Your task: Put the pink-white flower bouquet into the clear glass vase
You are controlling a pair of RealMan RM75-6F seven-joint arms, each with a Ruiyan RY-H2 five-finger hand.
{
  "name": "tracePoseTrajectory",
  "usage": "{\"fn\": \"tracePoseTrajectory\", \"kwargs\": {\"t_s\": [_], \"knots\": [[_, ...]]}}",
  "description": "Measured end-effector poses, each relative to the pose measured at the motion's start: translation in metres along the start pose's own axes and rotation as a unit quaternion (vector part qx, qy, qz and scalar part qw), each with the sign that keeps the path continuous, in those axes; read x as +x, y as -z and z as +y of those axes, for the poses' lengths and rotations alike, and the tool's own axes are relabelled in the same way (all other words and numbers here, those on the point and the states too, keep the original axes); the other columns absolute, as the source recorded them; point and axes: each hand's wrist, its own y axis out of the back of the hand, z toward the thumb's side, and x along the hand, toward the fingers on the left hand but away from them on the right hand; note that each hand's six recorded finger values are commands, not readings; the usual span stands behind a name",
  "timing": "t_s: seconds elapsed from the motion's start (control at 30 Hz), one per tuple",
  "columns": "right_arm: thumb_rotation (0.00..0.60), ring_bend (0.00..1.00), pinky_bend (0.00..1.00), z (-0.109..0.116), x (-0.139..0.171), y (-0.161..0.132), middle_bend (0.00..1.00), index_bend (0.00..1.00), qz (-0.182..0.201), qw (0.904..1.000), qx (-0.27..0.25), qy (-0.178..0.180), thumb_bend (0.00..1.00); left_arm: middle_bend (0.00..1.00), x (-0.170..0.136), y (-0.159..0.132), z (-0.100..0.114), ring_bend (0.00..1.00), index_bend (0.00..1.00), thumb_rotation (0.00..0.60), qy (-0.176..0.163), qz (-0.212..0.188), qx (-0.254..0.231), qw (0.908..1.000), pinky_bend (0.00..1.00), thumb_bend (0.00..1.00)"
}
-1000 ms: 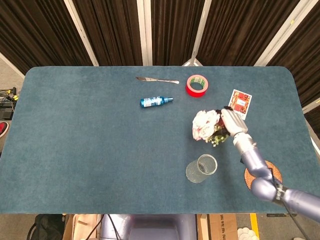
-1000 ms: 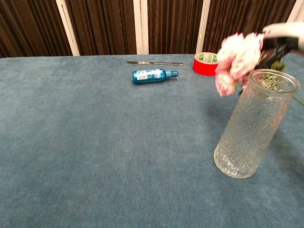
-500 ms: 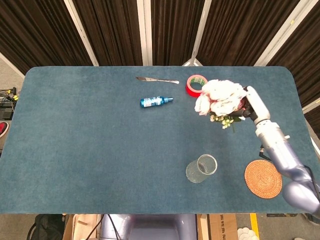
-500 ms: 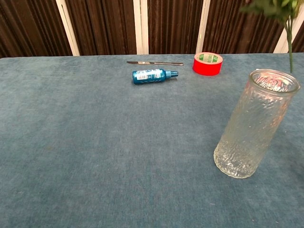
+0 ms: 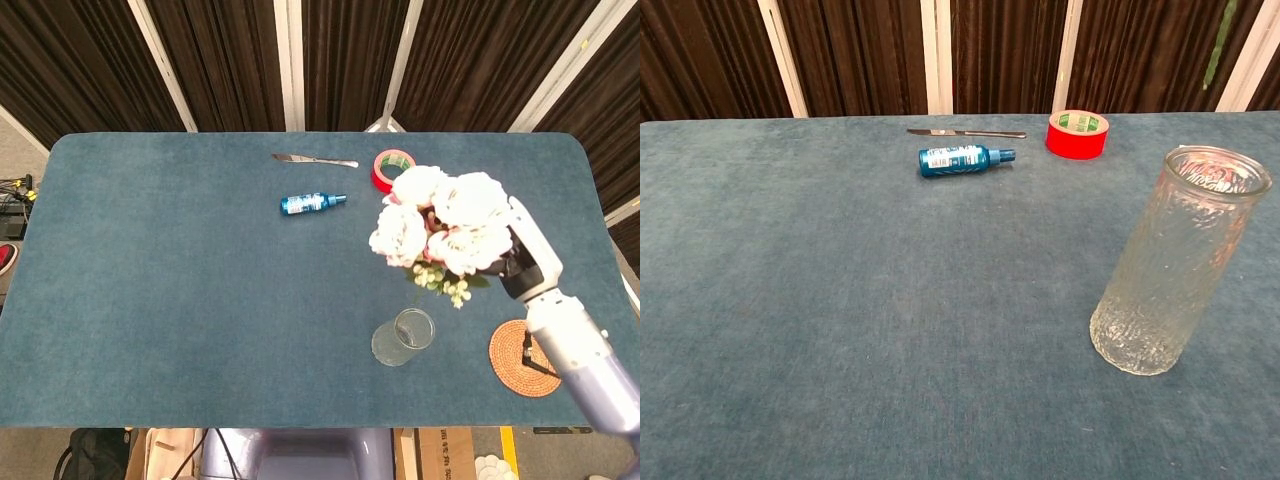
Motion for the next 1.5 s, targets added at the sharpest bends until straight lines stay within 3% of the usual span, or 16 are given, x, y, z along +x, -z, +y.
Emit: {"fn": "tracePoseTrajectory", "kwargs": {"t_s": [0.33, 0.9, 1.37, 1.5], "knots": [[0.6, 0.45, 0.11, -0.013, 0.012, 0.008, 0.46, 0.57, 0.001, 0.9996, -0.003, -0.03, 0.36, 0.0, -0.001, 0.001, 0.002, 0.0, 0.12, 0.6, -0.001, -0.003, -0.005, 1.0, 0.05, 0.22], [0.6, 0.45, 0.11, 0.007, 0.016, 0.066, 0.46, 0.57, -0.042, 0.999, -0.012, -0.003, 0.37, 0.0, -0.003, -0.002, 0.002, 0.0, 0.12, 0.6, -0.006, -0.003, 0.003, 1.0, 0.05, 0.22], [0.6, 0.45, 0.11, 0.014, 0.026, 0.112, 0.46, 0.57, -0.061, 0.998, -0.004, -0.015, 0.36, 0.0, -0.002, -0.004, -0.001, 0.0, 0.12, 0.6, -0.005, -0.002, 0.01, 0.9999, 0.05, 0.22], [0.6, 0.4, 0.11, 0.011, 0.034, 0.125, 0.45, 0.57, -0.067, 0.9972, 0.003, -0.032, 0.37, 0.0, -0.002, -0.005, -0.003, 0.0, 0.12, 0.6, -0.002, -0.004, 0.014, 0.9999, 0.05, 0.22]]}}
